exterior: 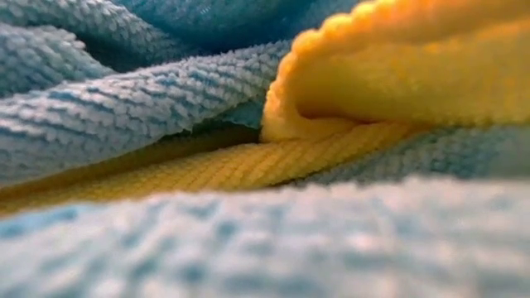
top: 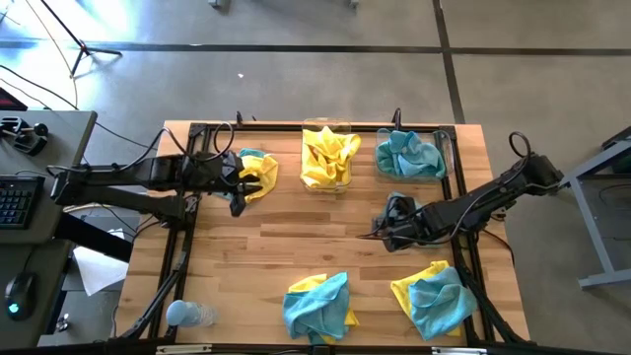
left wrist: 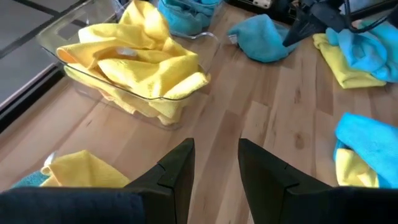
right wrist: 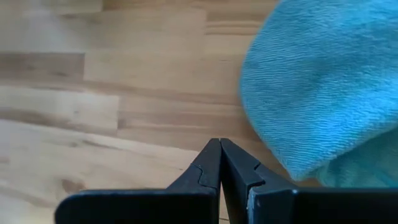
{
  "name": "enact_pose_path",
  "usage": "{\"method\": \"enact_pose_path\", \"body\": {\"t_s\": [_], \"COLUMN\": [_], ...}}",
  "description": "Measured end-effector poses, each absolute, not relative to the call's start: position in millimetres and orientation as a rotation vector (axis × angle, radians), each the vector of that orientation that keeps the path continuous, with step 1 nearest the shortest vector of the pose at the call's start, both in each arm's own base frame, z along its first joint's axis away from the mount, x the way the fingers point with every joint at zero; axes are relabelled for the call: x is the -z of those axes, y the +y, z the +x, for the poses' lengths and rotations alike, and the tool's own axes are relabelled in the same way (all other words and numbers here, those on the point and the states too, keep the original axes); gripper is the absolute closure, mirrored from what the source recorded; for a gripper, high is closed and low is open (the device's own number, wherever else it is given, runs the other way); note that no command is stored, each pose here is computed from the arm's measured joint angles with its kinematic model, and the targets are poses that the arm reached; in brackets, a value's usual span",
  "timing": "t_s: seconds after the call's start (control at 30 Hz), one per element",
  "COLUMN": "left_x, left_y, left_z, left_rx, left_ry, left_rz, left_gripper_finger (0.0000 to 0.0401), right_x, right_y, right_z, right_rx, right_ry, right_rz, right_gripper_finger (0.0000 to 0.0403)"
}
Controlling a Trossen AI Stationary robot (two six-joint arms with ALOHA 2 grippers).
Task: Sort microfiber towel by color & place in baskets
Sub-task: Put the blue towel into the right transparent bin
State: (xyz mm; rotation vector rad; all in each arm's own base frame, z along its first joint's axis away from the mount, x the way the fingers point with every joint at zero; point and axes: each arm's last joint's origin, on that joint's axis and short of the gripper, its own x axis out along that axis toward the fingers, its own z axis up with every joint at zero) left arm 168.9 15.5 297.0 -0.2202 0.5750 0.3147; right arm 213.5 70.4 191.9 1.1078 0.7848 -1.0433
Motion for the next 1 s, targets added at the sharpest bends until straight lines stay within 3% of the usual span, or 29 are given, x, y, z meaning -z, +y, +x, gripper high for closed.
{"method": "enact_pose_path", "body": {"t_s": [0.2,0.53,1.0], "left_x": [-303,-316,-277], "left_y": [-7,-77,-191], "left_z": [185,248,354], "left_rx": [-0.213,-0.172,-0.107], "left_ry": [0.604,0.726,0.903], "left_rz": [-0.222,-0.160,-0.285], "left_gripper_finger": [0.0288,0.0288,0.0288], "right_x": [-192,-192,-193], "right_y": [71,73,107], "right_z": [214,213,206], "right_rx": [1.011,0.927,0.626], "right_ry": [0.807,0.907,1.052], "right_rz": [1.062,0.983,0.832], "right_gripper_finger": [0.0403,0.0403,0.0403]}}
